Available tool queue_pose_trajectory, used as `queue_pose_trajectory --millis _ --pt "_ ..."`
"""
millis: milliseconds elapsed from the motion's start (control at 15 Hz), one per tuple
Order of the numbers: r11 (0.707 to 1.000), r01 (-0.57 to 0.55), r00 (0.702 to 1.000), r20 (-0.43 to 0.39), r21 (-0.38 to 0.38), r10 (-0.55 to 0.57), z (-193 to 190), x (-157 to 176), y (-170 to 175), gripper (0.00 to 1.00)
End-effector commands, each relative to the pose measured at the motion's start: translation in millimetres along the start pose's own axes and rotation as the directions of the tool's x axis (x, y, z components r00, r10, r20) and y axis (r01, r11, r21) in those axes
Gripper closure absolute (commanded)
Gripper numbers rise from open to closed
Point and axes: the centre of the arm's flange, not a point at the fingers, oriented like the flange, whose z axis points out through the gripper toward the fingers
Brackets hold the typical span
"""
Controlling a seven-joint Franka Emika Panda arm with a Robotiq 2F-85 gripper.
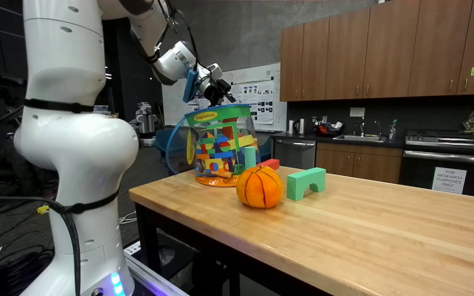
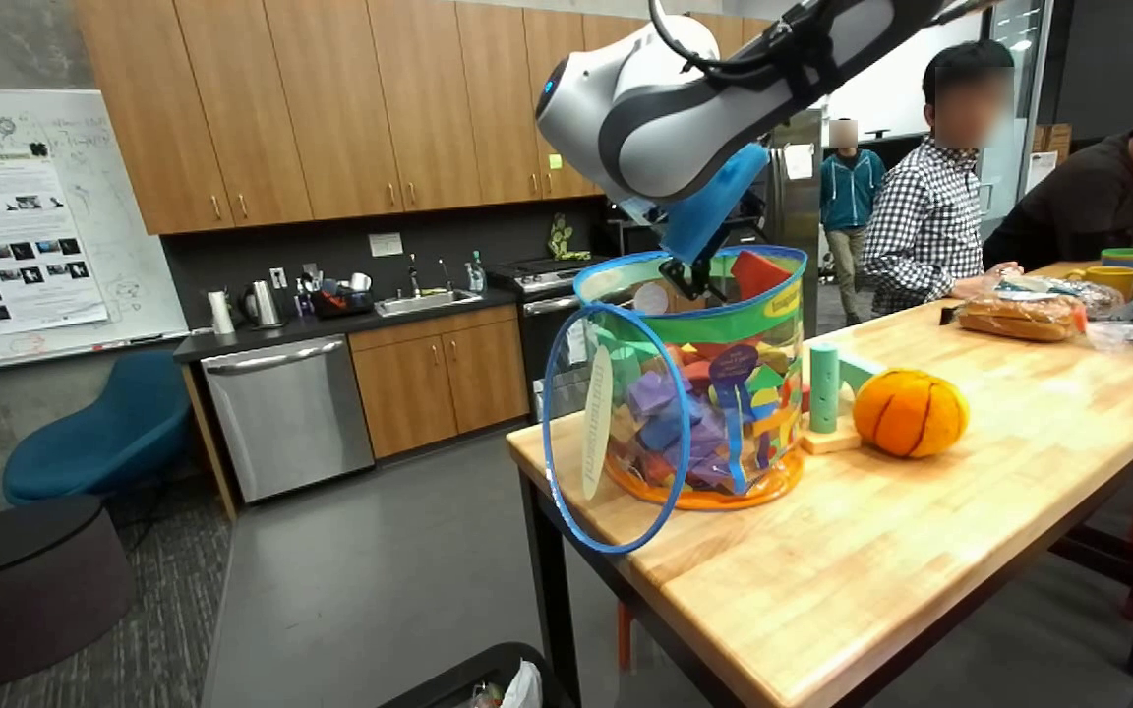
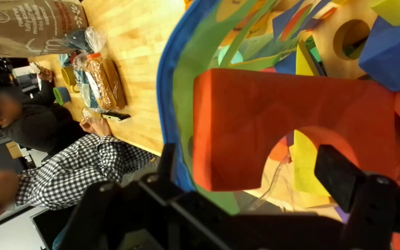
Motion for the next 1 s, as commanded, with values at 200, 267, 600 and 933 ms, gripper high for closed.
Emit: queue_pose_trajectory --millis 200,267,600,933 --pt "0.992 -0.123 0.992 0.016 -0.040 0.124 1.0 -2.7 0.5 0.00" --pt "0.987 -0.157 0.987 0.013 -0.042 0.157 1.4 -2.5 2.0 0.00" --pt "0.967 -0.250 0.968 0.005 -0.056 0.251 3.6 -1.1 3.3 0.00" --pt "0.951 -0.303 0.953 -0.003 -0.060 0.303 6.4 0.6 2.3 0.00"
